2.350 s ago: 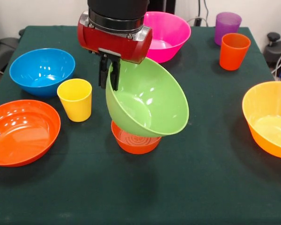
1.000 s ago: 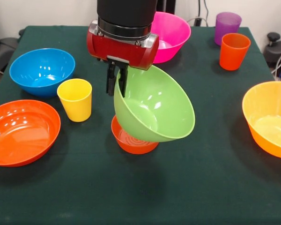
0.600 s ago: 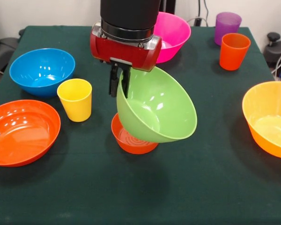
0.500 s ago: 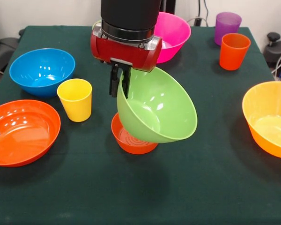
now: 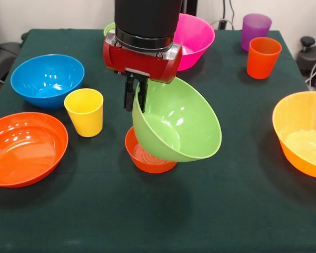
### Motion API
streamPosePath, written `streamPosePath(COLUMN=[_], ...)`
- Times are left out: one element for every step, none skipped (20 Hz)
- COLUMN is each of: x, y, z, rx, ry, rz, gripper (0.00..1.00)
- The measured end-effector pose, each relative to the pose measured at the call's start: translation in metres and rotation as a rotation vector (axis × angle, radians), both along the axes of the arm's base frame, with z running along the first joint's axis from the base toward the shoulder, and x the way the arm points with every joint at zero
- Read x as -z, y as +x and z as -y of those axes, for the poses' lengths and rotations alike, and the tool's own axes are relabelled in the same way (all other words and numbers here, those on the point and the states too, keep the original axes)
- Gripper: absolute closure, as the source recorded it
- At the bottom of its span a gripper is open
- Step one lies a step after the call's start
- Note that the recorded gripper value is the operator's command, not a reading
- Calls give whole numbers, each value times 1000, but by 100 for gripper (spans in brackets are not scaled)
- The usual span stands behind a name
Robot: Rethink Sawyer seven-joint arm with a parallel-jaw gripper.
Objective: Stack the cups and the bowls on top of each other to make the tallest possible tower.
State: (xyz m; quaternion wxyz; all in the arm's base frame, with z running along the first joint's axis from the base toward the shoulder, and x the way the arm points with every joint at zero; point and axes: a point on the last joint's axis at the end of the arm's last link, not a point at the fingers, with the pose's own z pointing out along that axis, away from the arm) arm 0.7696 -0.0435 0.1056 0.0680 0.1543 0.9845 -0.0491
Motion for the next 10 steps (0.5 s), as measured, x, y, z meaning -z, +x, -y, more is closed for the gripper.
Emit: streamPosePath(x=[1,3,4,6,7,9,9,11,13,15], y=[0,-1,-1,-2,-2,-3,-3,-3,-3,-4], z=[0,0,0,0,-1,-1,-1,-1,-1,-1], rx=[0,0,0,0,0,0,0,0,0,0], ry=[0,1,2,2,3,4,4,5,5,6], rz=[-1,-4,-6,-8,-10,-11,-12,-12,-13,-13], gripper=[100,100,100,100,100,100,100,100,100,100])
